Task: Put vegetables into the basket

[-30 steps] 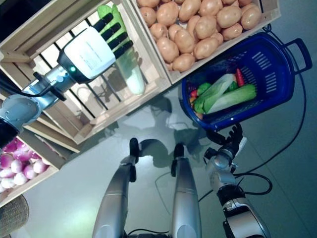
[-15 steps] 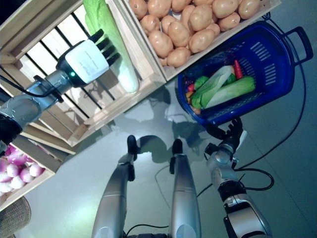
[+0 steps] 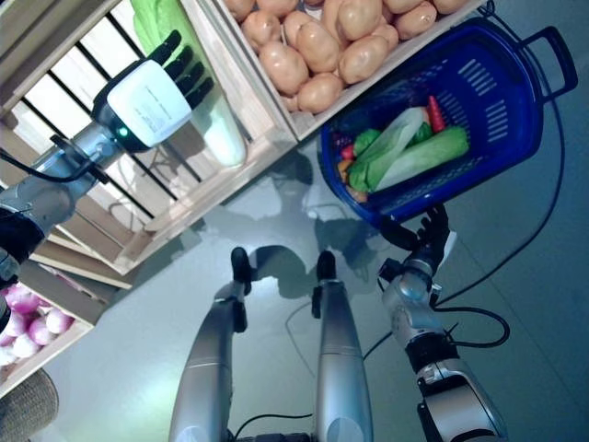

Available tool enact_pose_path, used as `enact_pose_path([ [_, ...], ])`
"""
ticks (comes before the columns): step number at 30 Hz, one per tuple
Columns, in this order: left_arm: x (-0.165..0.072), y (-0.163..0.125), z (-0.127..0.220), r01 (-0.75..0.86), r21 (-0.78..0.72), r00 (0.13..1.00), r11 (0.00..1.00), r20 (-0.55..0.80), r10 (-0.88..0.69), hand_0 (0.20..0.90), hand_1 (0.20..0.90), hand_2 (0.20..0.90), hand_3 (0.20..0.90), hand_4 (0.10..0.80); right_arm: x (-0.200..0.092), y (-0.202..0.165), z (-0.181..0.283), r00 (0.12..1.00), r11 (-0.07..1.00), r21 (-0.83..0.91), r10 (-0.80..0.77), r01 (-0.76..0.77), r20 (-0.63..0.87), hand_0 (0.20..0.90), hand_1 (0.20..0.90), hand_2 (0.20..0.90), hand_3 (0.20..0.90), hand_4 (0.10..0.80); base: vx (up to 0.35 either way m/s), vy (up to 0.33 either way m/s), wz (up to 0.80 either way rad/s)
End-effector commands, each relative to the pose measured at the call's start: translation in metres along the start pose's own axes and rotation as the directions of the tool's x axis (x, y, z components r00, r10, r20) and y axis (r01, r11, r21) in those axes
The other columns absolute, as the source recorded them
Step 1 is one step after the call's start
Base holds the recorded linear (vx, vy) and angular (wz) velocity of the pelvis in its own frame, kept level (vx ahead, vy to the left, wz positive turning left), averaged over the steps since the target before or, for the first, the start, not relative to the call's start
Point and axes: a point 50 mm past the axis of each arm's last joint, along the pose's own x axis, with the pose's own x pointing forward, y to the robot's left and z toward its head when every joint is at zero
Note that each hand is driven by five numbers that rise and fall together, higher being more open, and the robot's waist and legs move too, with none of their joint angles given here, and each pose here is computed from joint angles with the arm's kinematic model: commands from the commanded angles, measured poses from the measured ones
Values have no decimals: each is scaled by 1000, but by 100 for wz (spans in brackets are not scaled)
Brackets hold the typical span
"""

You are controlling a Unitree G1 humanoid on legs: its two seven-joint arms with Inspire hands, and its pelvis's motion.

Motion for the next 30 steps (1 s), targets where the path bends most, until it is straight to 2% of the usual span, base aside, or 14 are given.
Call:
enact_pose_path([
  [1, 12, 25, -72, -164, 166, 948, 972, -245, 202, 900, 900, 900, 900, 800, 4, -9, 31, 991, 999, 35, -6, 2, 133, 900, 900, 900, 900, 800, 32, 20, -2],
  [8, 16, 28, -74, -179, 161, 941, 971, -260, 217, 900, 900, 900, 900, 800, 4, -6, 33, 991, 999, 32, 10, -15, 136, 900, 900, 900, 900, 800, 25, 26, -2],
  [12, 18, 24, -71, -119, 133, 951, 984, -269, 151, 900, 900, 900, 900, 800, 4, -3, 41, 986, 999, 39, 24, -31, 163, 900, 900, 900, 900, 800, 29, 37, 0],
  [19, 8, 7, -64, -9, 103, 952, 995, -305, 40, 900, 900, 900, 900, 800, 2, -4, 52, 978, 998, 38, 45, -54, 205, 900, 900, 900, 900, 800, 30, 69, -5],
  [30, -1, -4, -62, 67, 88, 937, 994, -348, -33, 900, 900, 900, 900, 800, -2, -4, 64, 968, 996, 40, 71, -83, 242, 900, 900, 900, 900, 800, 12, 46, -4],
])
